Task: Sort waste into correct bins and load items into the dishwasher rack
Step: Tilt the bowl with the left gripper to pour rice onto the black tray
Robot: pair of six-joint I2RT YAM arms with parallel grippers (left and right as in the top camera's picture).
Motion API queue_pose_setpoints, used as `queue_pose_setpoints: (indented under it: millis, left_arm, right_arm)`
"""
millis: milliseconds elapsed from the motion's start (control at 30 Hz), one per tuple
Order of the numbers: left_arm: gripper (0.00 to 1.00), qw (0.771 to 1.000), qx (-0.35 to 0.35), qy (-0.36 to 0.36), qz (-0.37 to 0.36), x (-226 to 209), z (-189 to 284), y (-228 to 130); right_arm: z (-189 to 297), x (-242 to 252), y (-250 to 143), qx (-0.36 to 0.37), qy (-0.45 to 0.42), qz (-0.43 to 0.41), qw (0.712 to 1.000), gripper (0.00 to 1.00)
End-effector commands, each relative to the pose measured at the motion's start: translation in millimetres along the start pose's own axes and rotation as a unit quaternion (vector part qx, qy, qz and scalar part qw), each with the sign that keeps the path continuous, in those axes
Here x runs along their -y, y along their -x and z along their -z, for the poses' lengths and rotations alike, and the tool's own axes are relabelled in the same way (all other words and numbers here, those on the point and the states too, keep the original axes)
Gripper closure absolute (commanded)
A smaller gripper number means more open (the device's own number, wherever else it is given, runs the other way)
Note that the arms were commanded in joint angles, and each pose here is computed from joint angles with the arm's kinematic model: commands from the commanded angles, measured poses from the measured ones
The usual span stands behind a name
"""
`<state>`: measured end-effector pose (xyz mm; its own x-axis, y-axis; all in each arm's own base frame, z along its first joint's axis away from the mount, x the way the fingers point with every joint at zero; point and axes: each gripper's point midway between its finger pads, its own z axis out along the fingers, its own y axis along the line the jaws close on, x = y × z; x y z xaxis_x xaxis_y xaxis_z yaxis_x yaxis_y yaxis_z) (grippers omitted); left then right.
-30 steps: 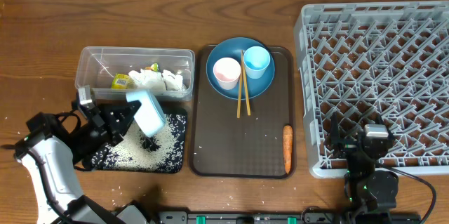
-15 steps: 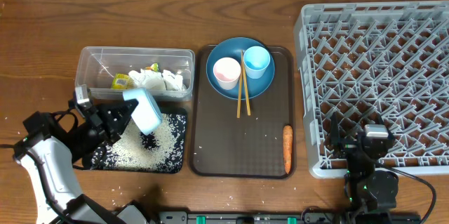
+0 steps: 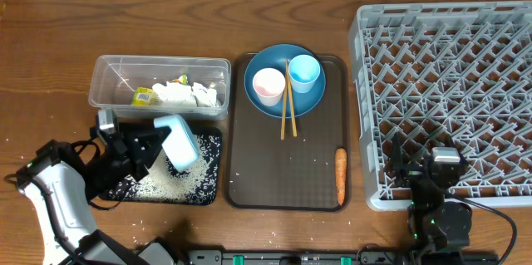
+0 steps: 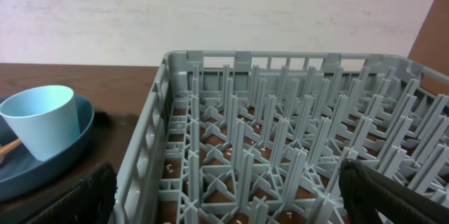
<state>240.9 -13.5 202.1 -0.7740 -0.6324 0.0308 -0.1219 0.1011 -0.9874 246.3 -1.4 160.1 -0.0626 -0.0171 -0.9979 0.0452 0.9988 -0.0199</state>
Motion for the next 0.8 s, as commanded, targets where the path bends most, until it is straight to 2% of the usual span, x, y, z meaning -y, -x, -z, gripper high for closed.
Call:
queue_pose_setpoints:
  millis: [0, 167, 500, 633, 767]
  left_arm:
    - [0.94, 0.996, -0.025, 0.078, -0.016, -26, 3, -12]
    - [0.94, 0.995, -0.041, 0.085, -0.023, -27, 4, -22]
    - [0.94, 0.998, -0.014, 0.051, -0.037, -9, 3, -12]
    - [0.94, 0.997, -0.009, 0.063, -0.031, -1, 3, -2]
    - [0.94, 0.992, -0.04, 0.101, -0.063, 8, -3, -12]
  right_arm:
    - [0, 2, -1, -0.002, -0.005, 0.002, 1.0, 0.01]
    - [0, 2, -1, -0.002, -0.005, 0.002, 1.0, 0.01]
    - [0, 2, -1, -0.002, -0.005, 0.002, 1.0, 0.01]
    - [0, 2, -1, -0.002, -0.005, 0.002, 1.0, 0.01]
    - [0, 2, -1, -0.002, -0.005, 0.002, 1.0, 0.01]
